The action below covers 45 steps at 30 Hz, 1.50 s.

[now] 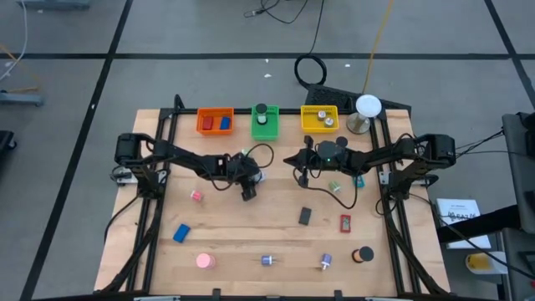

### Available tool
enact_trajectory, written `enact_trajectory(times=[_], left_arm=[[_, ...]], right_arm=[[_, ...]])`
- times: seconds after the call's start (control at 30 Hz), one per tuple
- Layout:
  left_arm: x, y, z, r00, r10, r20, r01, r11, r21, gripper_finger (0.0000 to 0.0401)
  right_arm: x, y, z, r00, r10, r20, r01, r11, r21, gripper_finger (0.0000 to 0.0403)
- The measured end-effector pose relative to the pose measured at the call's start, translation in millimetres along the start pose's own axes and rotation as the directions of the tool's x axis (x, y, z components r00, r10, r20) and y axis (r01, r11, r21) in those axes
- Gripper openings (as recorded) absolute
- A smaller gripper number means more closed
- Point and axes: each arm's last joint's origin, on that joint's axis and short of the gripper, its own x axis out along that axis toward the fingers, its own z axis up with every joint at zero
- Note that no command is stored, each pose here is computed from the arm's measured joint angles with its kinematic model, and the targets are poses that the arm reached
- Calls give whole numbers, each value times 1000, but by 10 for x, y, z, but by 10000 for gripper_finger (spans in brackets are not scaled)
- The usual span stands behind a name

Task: Pick & Place Office items
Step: Put the white digital clock into the orange bin

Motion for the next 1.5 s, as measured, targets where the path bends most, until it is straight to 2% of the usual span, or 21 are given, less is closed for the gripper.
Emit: enact_trajectory(times=[0.17, 0.33, 0.53, 0.7, 0.87, 1.0, 1.23, 1.4, 1.5], left_arm=[[-93, 77, 40, 1000, 24, 9, -23, 998, -66, 153], [-426, 247, 122, 995, 103, 11, -99, 976, -192, 153], [-1007, 534, 177, 962, 270, 44, -235, 896, -377, 153], [-1253, 832, 151, 920, 391, 31, -328, 809, -488, 153], [-1293, 1223, 66, 862, 502, -62, -436, 677, -593, 161], [-1217, 1510, 9, 839, 531, -115, -475, 612, -632, 156], [-1008, 1851, 12, 868, 493, -57, -389, 603, -697, 154], [-803, 2055, -97, 862, 495, -111, -409, 550, -728, 158], [-685, 2129, -152, 865, 485, -130, -411, 534, -739, 155]], right_arm=[[0, 0, -1, 1000, 0, -1, 0, 1000, -2, 1], [0, 1, -8, 1000, 1, -8, -1, 1000, -4, 1], [0, 1, -8, 1000, 1, -8, -1, 1000, -8, 1], [0, 1, -8, 1000, 1, -8, -1, 1000, -8, 1], [0, 1, -8, 1000, 1, -8, -1, 1000, -8, 1], [0, 1, -8, 1000, 1, -8, -1, 1000, -8, 1], [1, 1, -3, 1000, 1, -3, -1, 1000, -8, 0], [0, 2, -3, 1000, 1, -3, -1, 1000, -8, 0], [1, 2, -4, 1000, 1, -4, -1, 1000, -5, 0]])
